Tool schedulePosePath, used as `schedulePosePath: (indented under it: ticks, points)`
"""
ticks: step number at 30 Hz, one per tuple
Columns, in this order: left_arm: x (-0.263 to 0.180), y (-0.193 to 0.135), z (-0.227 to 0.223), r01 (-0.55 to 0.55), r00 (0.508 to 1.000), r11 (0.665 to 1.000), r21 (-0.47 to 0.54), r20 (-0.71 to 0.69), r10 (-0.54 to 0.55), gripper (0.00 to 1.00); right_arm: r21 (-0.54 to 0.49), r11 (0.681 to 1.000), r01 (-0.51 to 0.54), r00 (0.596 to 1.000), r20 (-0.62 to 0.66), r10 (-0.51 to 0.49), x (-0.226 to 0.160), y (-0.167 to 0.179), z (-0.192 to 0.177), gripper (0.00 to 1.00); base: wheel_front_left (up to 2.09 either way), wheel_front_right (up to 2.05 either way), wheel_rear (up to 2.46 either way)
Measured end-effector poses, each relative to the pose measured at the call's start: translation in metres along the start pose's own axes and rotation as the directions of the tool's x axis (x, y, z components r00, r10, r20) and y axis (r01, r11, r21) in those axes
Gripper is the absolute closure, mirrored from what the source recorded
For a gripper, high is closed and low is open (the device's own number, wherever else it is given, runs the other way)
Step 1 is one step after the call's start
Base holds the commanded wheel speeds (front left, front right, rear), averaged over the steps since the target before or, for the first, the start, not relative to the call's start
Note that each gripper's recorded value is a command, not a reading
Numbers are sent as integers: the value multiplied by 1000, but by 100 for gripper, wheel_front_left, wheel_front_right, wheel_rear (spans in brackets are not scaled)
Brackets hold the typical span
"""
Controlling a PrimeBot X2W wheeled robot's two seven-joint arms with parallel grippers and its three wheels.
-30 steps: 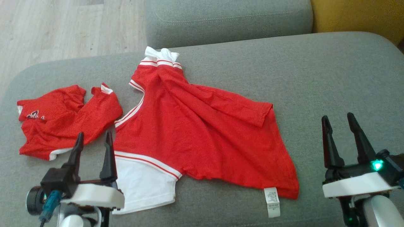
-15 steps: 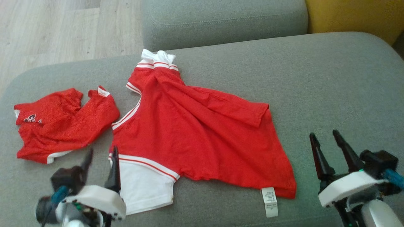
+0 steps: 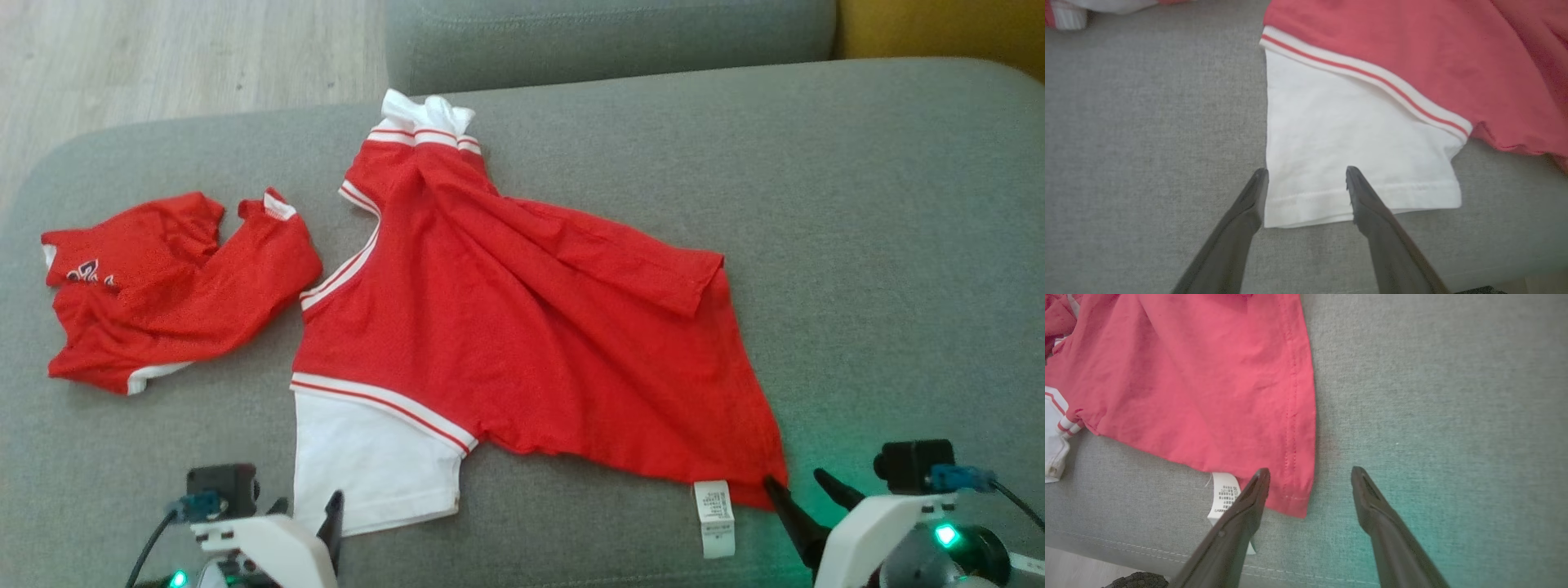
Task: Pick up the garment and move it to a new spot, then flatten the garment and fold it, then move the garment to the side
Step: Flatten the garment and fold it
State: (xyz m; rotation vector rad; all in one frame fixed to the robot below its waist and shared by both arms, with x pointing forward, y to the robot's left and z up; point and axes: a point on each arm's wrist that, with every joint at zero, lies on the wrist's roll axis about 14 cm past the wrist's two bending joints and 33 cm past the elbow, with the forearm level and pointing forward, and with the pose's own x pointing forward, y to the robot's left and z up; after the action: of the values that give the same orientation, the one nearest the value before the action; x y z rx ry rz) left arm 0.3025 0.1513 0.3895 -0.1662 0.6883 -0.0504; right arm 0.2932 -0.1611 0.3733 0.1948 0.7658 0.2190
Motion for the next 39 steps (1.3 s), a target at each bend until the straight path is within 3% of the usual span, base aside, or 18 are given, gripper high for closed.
schedulePosePath:
  ticks: [7, 17, 18, 19, 20, 21, 22, 23, 31, 39]
  points:
    - [7, 14, -31, -43, 993, 999, -9, -115, 41, 0, 2, 1000, -19, 996, -88, 19, 7, 7, -20, 0, 0, 0, 0]
    - [23, 7, -27, -3, 992, 1000, -13, -124, 1, 0, -4, 999, -46, 995, -86, 46, 14, 16, -21, 0, 0, 0, 0]
    - [24, 5, -28, 6, 991, 1000, -24, -130, -9, 10, -1, 999, -51, 995, -87, 51, 15, 17, -21, 2, 0, 0, 0]
    - [24, 5, -28, 10, 991, 999, -32, -132, -14, 38, -1, 998, -55, 995, -81, 55, 15, 18, -20, 16, 0, 0, 0]
    - [24, 5, -28, 11, 991, 999, -36, -134, -16, 57, -1, 998, -57, 995, -77, 57, 16, 19, -20, 35, 0, 0, 0]
    - [24, 4, -28, 12, 991, 999, -36, -135, -17, 87, -3, 998, -59, 996, -71, 59, 16, 19, -20, 58, 0, 0, 0]
    - [24, 3, -28, 18, 990, 999, -40, -137, -23, 100, -3, 998, -65, 996, -65, 64, 16, 20, -20, 93, 0, 0, 0]
    - [23, 1, -29, 27, 990, 999, -44, -140, -33, 100, -2, 997, -72, 996, -62, 71, 16, 22, -21, 100, 0, 0, 0]
    - [19, -2, -4, 43, 999, 998, -55, -26, -44, 100, -33, 993, -111, 986, 124, 114, 12, 27, 17, 100, 0, 0, 0]
    - [17, -18, 74, 123, 971, 992, -18, 207, -117, 100, -72, 974, -213, 913, 341, 225, 6, 47, 97, 100, 0, 0, 0]
